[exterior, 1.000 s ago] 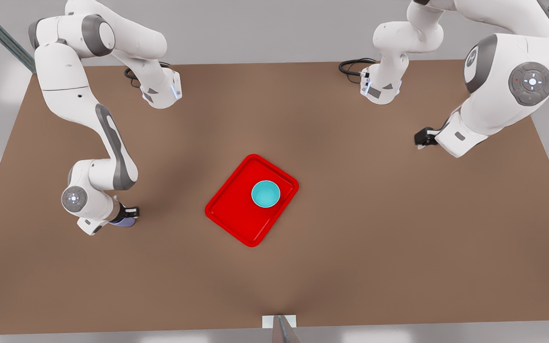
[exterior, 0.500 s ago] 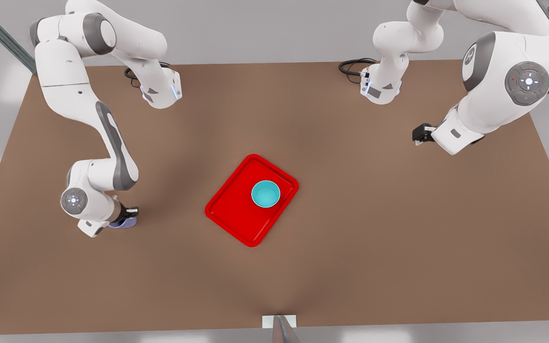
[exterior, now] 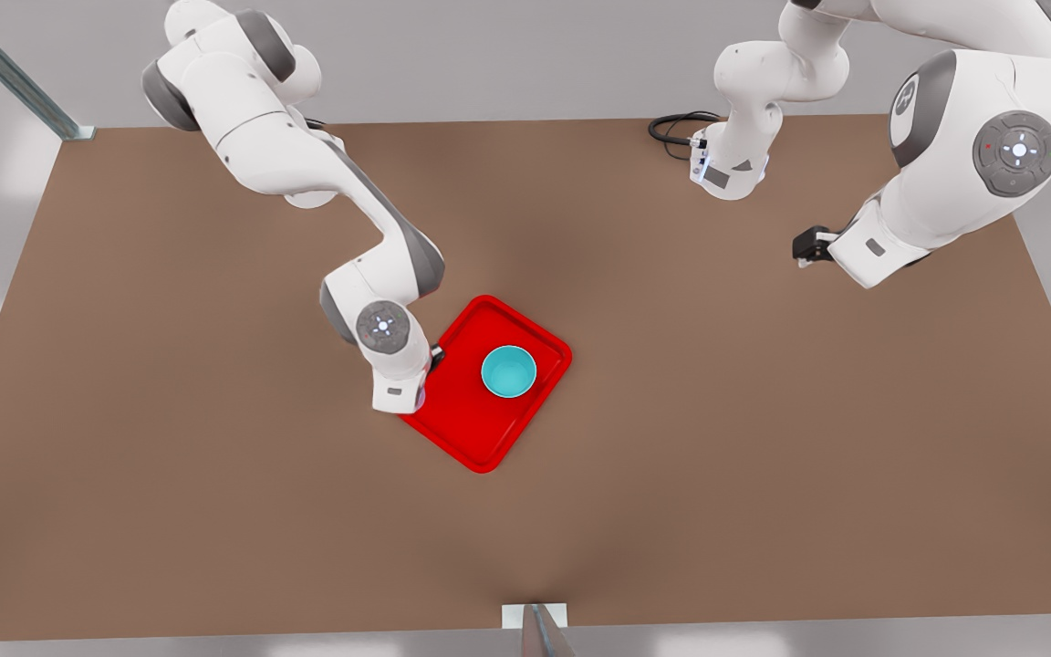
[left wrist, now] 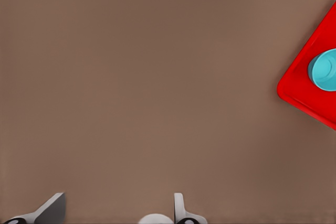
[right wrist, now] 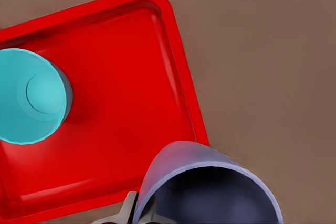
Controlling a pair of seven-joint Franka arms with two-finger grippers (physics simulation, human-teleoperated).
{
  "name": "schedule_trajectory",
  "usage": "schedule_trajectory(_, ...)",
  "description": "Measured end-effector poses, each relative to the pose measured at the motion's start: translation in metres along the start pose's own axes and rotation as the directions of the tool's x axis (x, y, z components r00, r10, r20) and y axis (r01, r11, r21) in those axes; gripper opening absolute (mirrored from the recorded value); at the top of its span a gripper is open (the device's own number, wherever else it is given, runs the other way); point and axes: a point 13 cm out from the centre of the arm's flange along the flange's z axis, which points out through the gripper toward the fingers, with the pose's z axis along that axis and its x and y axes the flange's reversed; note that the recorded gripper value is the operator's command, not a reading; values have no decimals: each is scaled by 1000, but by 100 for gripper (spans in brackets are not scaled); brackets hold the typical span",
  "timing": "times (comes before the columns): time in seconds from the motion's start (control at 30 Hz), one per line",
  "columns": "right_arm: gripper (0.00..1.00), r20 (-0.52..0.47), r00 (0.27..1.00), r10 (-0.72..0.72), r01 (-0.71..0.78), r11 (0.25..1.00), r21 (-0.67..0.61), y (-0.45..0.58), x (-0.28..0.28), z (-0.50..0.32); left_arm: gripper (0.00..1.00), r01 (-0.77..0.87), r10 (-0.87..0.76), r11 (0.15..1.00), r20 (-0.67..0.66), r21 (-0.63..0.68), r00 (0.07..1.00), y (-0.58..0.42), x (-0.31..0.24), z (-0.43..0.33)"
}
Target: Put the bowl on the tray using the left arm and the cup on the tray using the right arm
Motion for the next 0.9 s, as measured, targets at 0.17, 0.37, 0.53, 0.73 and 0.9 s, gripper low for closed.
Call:
schedule_trajectory(0.17,21,17,999,-38,38,999,-16,36,-31,30,100,3,-3,1000,-11,1,1000,3,3,1)
schedule_trajectory(0.37,21,47,997,-56,57,998,-17,53,-56,51,100,1,-1,1000,-22,-1,1000,4,7,0)
schedule_trajectory(0.53,100,52,997,-60,60,998,-2,51,-59,58,100,0,0,1000,-30,-2,1000,4,9,1)
schedule_trajectory(0.73,100,69,997,-32,29,999,45,39,-64,53,100,-4,3,1000,-37,-3,999,3,11,1)
schedule_trajectory(0.9,100,115,993,1,-3,1000,17,33,-75,28,100,-7,7,1000,-44,-3,999,2,13,1)
